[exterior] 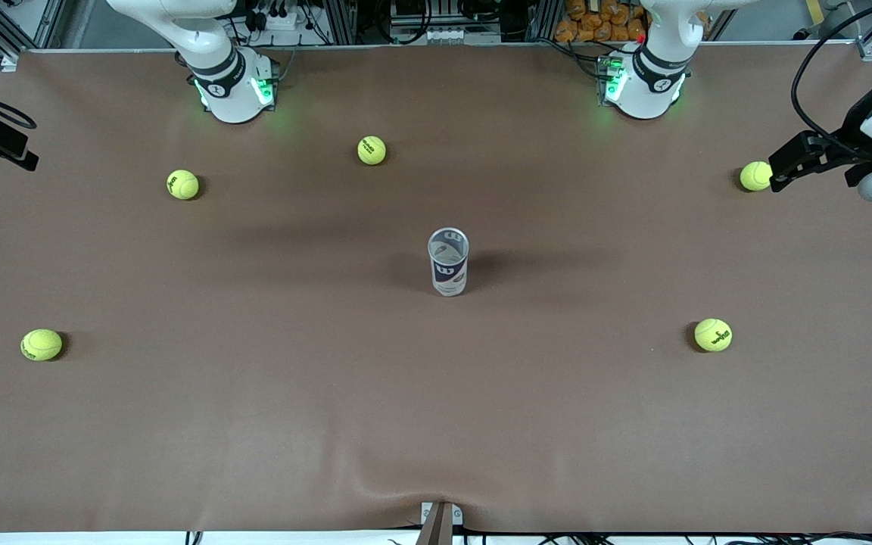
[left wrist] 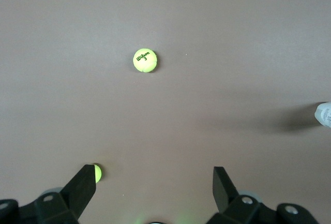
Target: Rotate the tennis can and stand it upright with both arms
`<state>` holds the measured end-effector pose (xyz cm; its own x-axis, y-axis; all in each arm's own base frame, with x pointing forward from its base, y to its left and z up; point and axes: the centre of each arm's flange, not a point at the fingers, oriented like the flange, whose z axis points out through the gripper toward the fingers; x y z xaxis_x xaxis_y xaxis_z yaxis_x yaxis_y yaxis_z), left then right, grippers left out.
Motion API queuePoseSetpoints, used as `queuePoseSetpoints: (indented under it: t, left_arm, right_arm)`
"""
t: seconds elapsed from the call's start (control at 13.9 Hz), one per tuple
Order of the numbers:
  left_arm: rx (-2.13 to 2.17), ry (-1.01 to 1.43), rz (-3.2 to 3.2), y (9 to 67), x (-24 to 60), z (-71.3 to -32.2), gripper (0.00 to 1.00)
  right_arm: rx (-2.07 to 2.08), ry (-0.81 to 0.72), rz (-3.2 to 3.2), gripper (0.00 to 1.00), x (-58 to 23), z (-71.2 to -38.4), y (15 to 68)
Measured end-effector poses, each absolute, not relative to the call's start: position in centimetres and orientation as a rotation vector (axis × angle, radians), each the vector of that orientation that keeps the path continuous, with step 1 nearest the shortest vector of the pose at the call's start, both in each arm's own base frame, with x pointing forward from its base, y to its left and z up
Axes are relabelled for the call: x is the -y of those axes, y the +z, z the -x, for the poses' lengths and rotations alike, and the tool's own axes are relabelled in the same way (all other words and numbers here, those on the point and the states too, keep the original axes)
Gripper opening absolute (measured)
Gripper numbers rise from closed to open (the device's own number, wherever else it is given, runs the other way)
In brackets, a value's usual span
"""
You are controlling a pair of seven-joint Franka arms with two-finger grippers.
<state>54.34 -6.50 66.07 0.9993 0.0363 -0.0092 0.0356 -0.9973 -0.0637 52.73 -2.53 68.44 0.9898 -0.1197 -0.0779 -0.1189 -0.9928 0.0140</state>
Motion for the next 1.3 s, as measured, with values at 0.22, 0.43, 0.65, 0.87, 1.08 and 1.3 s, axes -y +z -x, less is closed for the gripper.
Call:
queuePoseSetpoints:
  t: [0.22, 0.43, 0.65, 0.87, 1.08, 1.3]
  left_arm:
    - [0.052, 0.017, 3.078, 66.0, 6.6, -54.3, 1.00]
    - [0.051, 0.008, 3.079, 66.0, 6.7, -54.4, 1.00]
    - [0.046, -0.025, 3.082, 66.2, 6.7, -54.6, 1.00]
    - [0.048, -0.009, 3.078, 65.8, 6.6, -54.4, 1.00]
    - [0.064, -0.010, 3.075, 66.0, 6.1, -53.5, 1.00]
    - [0.088, -0.014, 3.075, 66.3, 5.1, -53.1, 1.00]
  right_arm:
    - [0.189, -0.119, -3.124, 1.00, 2.6, -52.8, 68.5]
    - [0.189, -0.116, -3.124, 1.00, 2.6, -52.8, 68.5]
    - [0.190, -0.093, -3.125, 1.00, 2.6, -52.9, 68.6]
    - [0.191, -0.078, -3.122, 1.00, 2.7, -53.1, 68.7]
    - [0.189, -0.082, -3.121, 1.00, 2.6, -53.1, 68.6]
    - [0.189, -0.084, -3.120, 1.00, 2.6, -53.1, 68.5]
